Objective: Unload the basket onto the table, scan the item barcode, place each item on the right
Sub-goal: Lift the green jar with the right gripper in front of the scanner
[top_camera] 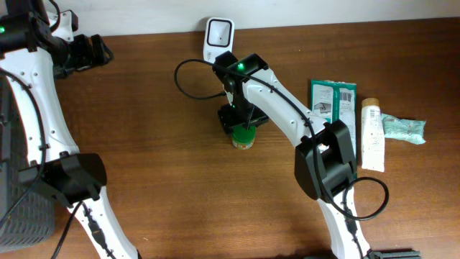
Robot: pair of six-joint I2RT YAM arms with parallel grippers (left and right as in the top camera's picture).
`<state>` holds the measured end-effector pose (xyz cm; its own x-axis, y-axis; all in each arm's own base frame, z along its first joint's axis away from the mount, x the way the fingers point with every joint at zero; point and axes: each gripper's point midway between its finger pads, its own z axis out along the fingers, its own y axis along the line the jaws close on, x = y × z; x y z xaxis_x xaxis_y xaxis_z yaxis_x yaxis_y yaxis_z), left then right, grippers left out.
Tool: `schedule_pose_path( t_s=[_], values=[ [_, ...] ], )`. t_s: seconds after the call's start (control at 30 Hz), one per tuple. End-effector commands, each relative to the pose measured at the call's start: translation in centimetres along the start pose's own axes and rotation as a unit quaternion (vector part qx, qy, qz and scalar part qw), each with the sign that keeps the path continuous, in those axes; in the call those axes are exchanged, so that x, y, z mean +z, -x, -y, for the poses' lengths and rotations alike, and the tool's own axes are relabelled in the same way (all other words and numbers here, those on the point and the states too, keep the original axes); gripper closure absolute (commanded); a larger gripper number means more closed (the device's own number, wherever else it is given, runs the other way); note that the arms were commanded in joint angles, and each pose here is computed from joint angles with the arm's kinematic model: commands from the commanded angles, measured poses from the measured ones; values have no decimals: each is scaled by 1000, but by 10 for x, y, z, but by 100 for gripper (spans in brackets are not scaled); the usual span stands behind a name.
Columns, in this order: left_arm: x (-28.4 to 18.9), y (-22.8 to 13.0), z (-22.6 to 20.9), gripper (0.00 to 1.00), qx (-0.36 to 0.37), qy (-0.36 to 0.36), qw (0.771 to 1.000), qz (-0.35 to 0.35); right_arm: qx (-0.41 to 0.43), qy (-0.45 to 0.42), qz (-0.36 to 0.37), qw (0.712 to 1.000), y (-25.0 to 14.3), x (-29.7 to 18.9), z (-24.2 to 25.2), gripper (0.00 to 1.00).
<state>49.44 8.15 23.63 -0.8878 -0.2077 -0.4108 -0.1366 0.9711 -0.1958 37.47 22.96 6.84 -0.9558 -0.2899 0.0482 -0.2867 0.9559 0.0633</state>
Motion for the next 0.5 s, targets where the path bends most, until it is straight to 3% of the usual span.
schedule_pose_path(
  t_s=[0.0, 0.37, 0.47],
  values=[
    [0, 2, 2, 1, 3, -6, 1000, 3, -5, 4, 6, 1000, 4, -4, 0, 23],
    [0, 2, 2, 1, 3, -6, 1000, 3, -4, -5, -7, 1000, -2, 10, 4, 23],
    [0, 2, 2, 1, 3, -5, 1000, 3, -3, -5, -11, 1000, -4, 10, 6, 28]
  ],
)
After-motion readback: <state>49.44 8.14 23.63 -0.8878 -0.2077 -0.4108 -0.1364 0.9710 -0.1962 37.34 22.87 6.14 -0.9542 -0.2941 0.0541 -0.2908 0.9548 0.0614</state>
